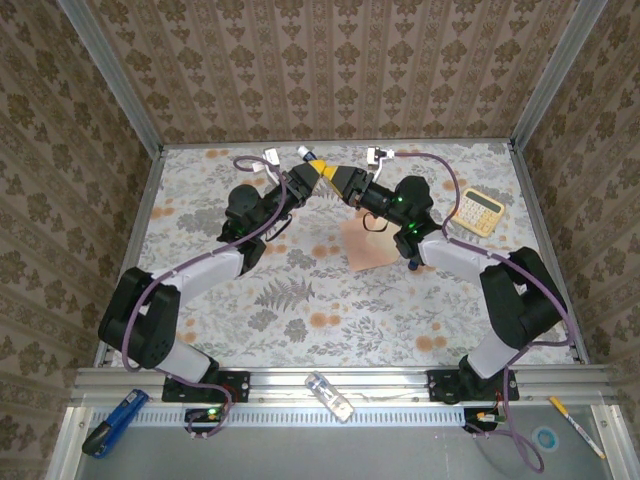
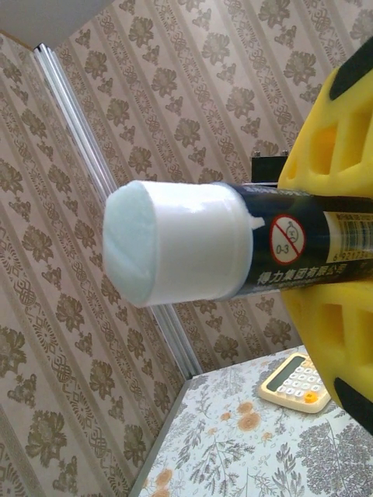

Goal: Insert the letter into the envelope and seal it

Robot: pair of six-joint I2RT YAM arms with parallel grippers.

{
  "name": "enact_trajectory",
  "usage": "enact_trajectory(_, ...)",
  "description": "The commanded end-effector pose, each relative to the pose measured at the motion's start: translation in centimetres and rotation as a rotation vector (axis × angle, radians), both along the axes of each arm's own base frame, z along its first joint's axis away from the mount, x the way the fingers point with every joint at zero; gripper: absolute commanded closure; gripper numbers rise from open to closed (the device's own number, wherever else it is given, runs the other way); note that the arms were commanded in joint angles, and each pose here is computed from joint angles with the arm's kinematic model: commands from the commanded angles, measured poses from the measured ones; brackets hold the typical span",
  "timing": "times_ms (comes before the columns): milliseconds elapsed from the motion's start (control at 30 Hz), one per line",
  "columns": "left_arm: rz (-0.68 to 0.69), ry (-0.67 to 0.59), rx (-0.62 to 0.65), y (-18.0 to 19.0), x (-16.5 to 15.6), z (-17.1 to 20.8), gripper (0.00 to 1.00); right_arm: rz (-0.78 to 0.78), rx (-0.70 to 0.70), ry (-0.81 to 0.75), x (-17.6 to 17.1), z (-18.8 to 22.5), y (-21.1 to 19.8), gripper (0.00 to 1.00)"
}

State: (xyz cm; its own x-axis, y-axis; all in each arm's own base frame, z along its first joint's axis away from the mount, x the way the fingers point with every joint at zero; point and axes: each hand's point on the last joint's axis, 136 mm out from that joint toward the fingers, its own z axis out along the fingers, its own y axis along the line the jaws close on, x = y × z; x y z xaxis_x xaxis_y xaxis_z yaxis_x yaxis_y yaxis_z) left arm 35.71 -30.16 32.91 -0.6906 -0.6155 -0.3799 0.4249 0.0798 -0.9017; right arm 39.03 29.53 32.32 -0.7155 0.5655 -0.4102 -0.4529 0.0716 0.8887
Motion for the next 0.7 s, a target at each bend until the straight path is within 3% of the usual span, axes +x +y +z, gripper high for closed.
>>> enact_trajectory(0,-0.039,-0.051,-0.051,-0.71,-0.76,1.93,1.0,0.034,0.065,-0.061,-0.36,2.46,0.5,0.61)
enact_trajectory(233,-0.042,-0.047,-0.055,-0.73,-0.86,1.85,1.0,0.064,0.112,-0.054,-0.1,2.71,0.86,0.62)
enact_trajectory(433,-0.047,-0.049,-0.057,-0.79,-0.93,1.95,0.98,0.078,0.127,-0.052,-0.01,2.67,1.06,0.7)
enact_trajectory(667,-0.045,-0.04,-0.051,-0.57,-0.88,1.45,0.92,0.068,0.118,-0.053,-0.01,2.81,0.64,0.71)
